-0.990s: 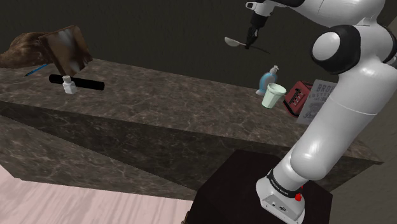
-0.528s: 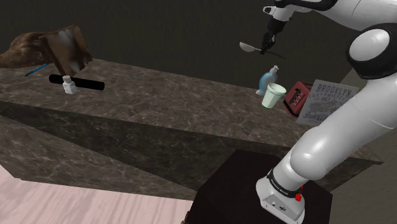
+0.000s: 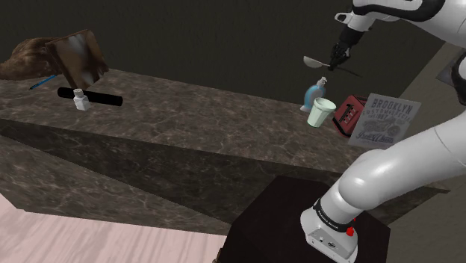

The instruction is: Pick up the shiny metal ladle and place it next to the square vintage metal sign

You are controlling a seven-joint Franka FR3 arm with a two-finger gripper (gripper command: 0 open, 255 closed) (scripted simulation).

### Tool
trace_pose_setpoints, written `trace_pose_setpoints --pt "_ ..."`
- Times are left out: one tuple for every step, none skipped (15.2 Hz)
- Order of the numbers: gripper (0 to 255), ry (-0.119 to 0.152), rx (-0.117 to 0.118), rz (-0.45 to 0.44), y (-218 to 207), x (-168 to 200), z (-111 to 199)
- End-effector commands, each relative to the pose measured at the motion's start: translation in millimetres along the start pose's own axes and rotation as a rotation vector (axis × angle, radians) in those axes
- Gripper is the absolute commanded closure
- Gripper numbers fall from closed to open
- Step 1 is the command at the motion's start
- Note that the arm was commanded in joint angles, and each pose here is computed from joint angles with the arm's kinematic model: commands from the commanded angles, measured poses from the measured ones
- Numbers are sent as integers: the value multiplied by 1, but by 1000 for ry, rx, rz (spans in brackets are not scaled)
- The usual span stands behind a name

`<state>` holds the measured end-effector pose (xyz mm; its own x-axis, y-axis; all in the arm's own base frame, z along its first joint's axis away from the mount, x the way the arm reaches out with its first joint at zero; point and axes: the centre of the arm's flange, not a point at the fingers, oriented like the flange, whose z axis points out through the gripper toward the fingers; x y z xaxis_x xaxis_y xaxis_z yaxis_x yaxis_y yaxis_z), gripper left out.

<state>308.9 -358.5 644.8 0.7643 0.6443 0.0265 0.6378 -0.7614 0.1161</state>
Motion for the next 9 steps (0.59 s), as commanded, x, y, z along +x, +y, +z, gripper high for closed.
trace_pose_setpoints --pt "255 -1 1 -1 -13 -23 1" --pt "255 -1 1 -1 -19 -35 0" --pt "255 -1 1 -1 -25 -46 -1" --pt "255 -1 1 -1 -31 -58 -2" --pt "255 -1 1 -1 -37 -70 -3" --pt "255 -1 1 -1 -43 -82 -4" --pt "255 -1 1 -1 -49 -93 -5" --pt "255 -1 1 -1 -55 -105 -6" --pt "255 -1 1 -1 -61 -117 -7"
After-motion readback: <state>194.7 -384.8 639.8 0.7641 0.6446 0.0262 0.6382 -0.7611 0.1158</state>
